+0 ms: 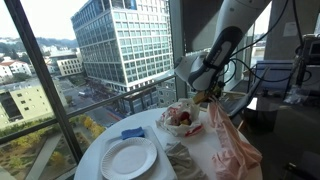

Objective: Unfold the peach t-shirt.

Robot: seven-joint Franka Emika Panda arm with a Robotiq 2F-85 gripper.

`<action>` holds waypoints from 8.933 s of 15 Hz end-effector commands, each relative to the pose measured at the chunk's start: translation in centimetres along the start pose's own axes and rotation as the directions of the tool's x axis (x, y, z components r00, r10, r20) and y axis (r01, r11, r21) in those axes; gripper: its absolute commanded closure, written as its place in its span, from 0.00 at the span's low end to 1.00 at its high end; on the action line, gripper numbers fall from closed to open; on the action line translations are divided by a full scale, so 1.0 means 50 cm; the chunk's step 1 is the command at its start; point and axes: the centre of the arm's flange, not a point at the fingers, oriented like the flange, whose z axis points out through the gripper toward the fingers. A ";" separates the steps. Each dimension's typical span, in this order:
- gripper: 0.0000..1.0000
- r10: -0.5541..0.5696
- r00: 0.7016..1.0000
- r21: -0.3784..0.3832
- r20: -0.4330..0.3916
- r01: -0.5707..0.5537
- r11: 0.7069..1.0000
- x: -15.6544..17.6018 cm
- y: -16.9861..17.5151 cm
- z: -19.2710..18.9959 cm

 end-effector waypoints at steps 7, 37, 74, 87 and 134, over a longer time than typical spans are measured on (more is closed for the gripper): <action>0.25 -0.001 1.000 0.062 0.004 0.000 0.998 -0.046 -0.021 0.061; 0.00 -0.105 0.884 0.489 0.455 -0.150 0.859 -0.329 -0.143 0.169; 0.98 -0.637 0.755 0.895 0.157 0.164 0.414 -0.318 -0.026 0.075; 0.41 -0.907 0.418 0.933 0.047 0.305 0.189 -0.416 -0.081 0.068; 0.56 -0.013 0.819 0.649 0.573 -0.444 0.618 -0.203 -0.126 0.153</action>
